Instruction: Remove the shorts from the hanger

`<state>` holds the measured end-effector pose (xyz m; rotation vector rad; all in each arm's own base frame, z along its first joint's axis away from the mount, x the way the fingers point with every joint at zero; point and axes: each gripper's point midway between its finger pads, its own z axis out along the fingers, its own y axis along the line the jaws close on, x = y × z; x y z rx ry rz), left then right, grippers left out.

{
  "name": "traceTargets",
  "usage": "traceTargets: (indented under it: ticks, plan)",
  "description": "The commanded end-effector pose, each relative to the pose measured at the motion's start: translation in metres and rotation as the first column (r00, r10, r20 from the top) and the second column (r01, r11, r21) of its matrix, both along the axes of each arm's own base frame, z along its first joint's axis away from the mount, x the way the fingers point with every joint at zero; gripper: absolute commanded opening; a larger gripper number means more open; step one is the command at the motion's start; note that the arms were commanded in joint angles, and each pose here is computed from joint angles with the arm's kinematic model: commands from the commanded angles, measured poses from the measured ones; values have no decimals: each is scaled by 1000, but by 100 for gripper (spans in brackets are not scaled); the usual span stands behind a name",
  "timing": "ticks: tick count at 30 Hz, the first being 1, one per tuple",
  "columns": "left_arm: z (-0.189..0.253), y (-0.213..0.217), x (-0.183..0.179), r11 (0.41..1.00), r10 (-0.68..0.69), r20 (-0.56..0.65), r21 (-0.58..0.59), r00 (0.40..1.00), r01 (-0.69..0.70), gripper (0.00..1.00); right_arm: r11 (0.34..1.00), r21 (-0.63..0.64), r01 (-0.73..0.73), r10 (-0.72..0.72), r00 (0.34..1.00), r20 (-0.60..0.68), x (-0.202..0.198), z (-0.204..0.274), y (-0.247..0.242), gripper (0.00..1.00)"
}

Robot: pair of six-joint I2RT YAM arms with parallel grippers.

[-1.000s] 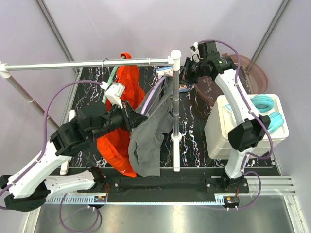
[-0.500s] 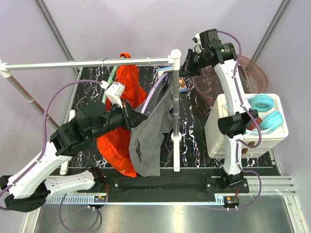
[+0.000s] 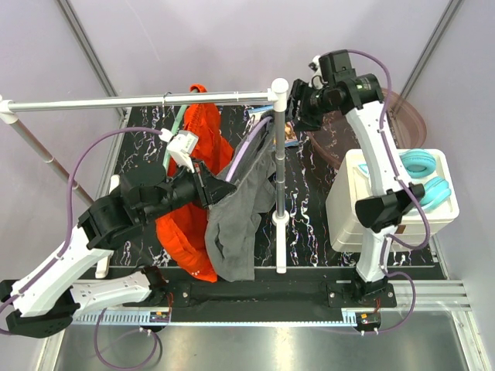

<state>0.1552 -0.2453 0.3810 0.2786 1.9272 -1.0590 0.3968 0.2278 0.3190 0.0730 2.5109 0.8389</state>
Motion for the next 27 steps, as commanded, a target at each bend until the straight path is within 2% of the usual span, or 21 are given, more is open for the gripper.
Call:
traceTargets:
  ticks: [1,4,7,10,13,18,23,26,27]
  plan:
    - [74,-4,-16,973,-52,136,-218,989,81,0,964,80,255,-262,960,98,-6,63,-33,72]
    - [72,-8,-13,971,-51,143,-226,988,83,0,932,235,277,-277,960,-30,-27,81,-15,76]
    - [72,-10,-11,969,-47,150,-233,987,81,0,895,334,295,-302,953,-30,-38,109,-8,77]
    - [70,-11,-9,971,-45,151,-227,987,79,0,871,324,368,-394,919,15,-40,120,-25,78]
    - [70,-13,-9,970,-49,157,-226,986,84,0,863,398,310,-314,948,-58,-47,119,-3,76]
    - [71,-12,-8,971,-43,162,-226,986,79,0,824,467,322,-282,947,-154,-57,111,29,72]
    - [72,-17,-8,969,-61,161,-228,985,97,0,791,528,309,-249,951,-184,-56,114,46,67]
    - [70,-21,-7,969,-66,154,-224,986,100,0,783,545,300,-229,954,-195,-57,114,53,61]
    - [70,-21,-7,969,-69,154,-226,986,103,0,781,551,293,-221,956,-195,-57,114,55,56]
